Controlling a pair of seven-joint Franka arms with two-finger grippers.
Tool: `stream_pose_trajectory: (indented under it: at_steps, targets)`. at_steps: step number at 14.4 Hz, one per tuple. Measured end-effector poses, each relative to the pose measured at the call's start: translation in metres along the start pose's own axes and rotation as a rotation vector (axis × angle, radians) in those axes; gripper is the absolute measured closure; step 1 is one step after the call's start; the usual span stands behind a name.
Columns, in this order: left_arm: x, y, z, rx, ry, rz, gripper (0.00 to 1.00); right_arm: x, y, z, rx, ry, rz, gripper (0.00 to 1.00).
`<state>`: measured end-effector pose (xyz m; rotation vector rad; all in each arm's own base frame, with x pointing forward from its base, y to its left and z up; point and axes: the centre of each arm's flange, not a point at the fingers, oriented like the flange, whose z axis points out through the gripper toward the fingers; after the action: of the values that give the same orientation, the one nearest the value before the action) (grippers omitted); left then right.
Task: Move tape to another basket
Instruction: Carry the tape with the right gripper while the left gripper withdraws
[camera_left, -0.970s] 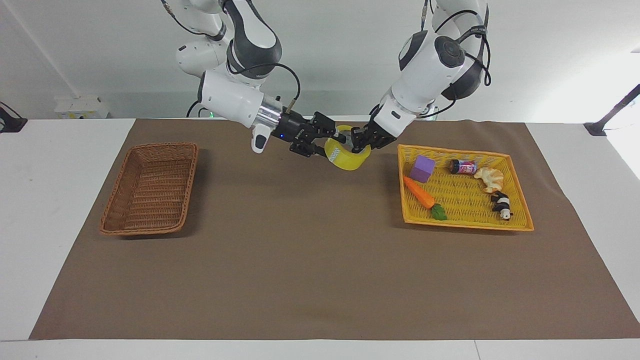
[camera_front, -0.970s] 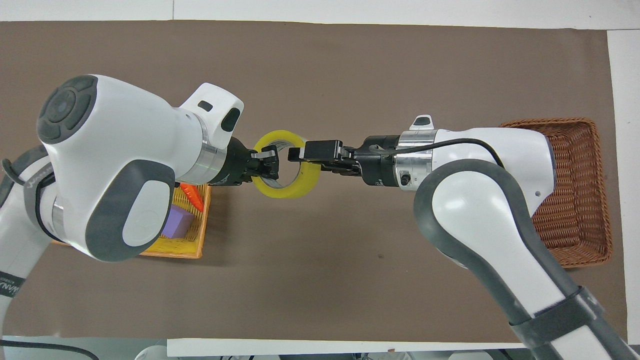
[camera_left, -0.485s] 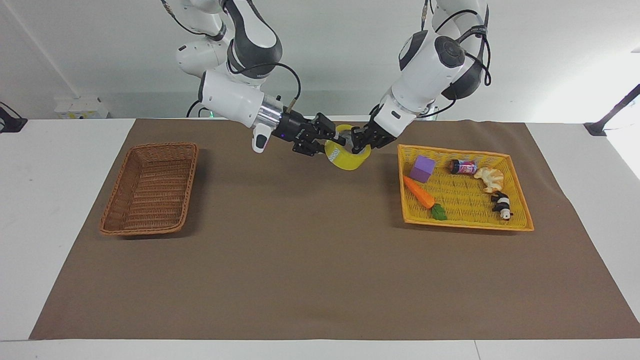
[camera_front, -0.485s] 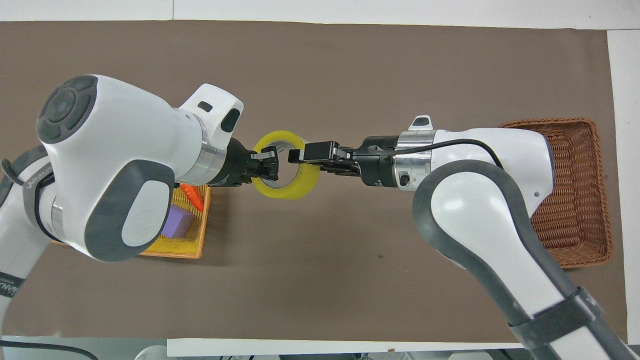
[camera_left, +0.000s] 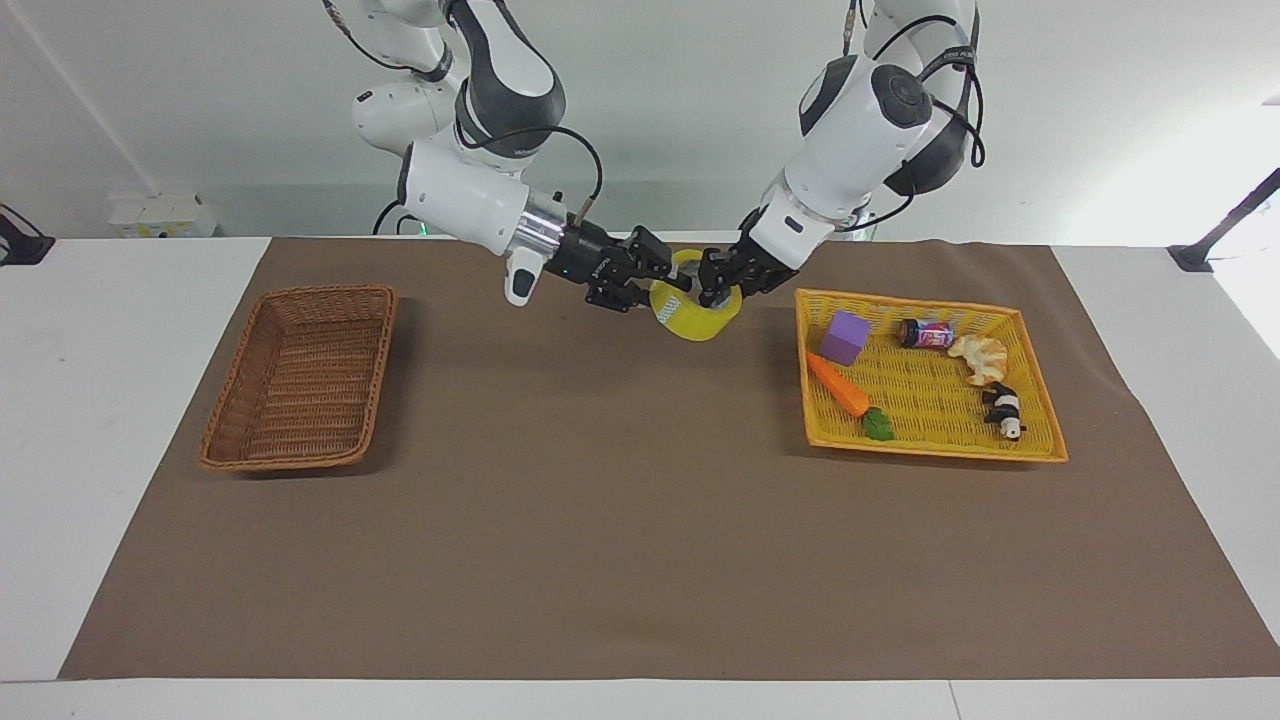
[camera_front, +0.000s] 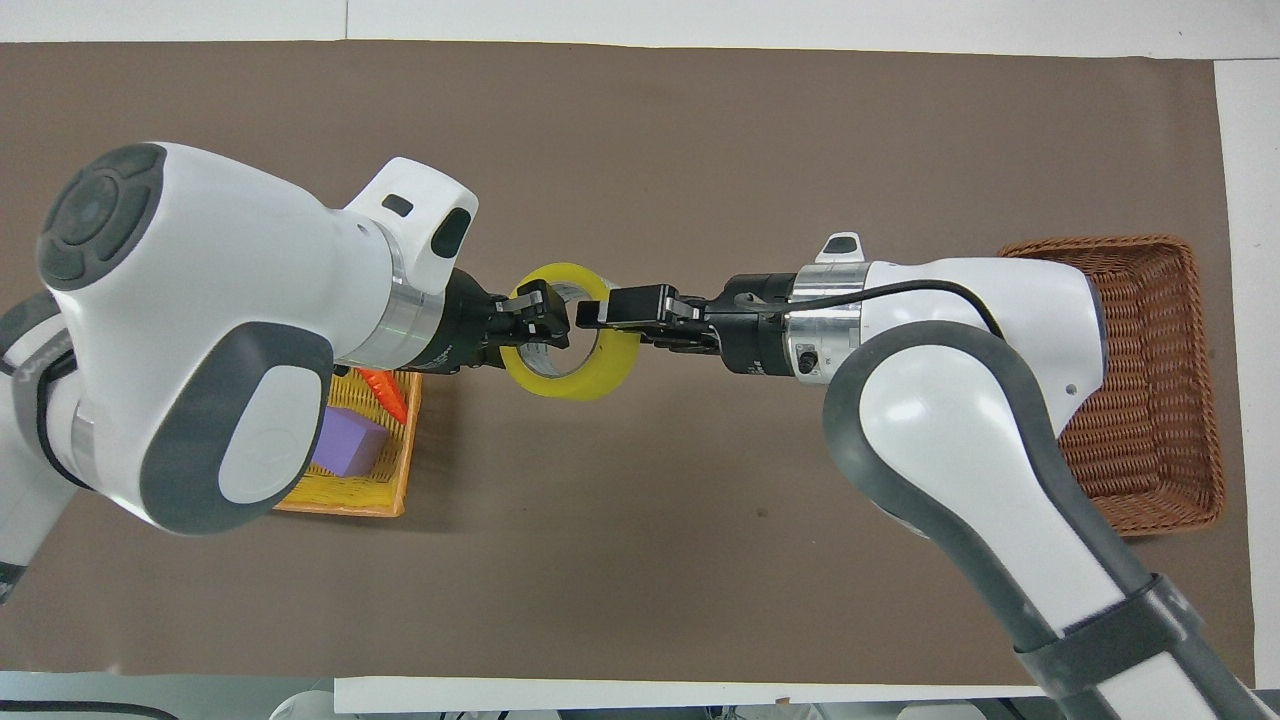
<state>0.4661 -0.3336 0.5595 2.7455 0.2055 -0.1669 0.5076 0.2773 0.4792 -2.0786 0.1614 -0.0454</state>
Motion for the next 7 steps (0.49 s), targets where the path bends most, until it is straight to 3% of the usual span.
stream_pose_trajectory:
  at_steps: [2,4,7]
  targets:
    - [0.005,-0.008,-0.039,0.03,0.016,-0.011,0.03,0.005,0.004,-0.007,-0.007,-0.004,-0.006,0.46]
    - [0.023,-0.034,-0.071,0.091,0.068,-0.04,0.0,0.02,0.02,-0.036,-0.028,-0.023,-0.032,0.46]
    - [0.054,-0.083,-0.092,0.186,0.128,-0.027,0.0,0.052,0.065,-0.121,-0.014,-0.034,-0.042,0.46]
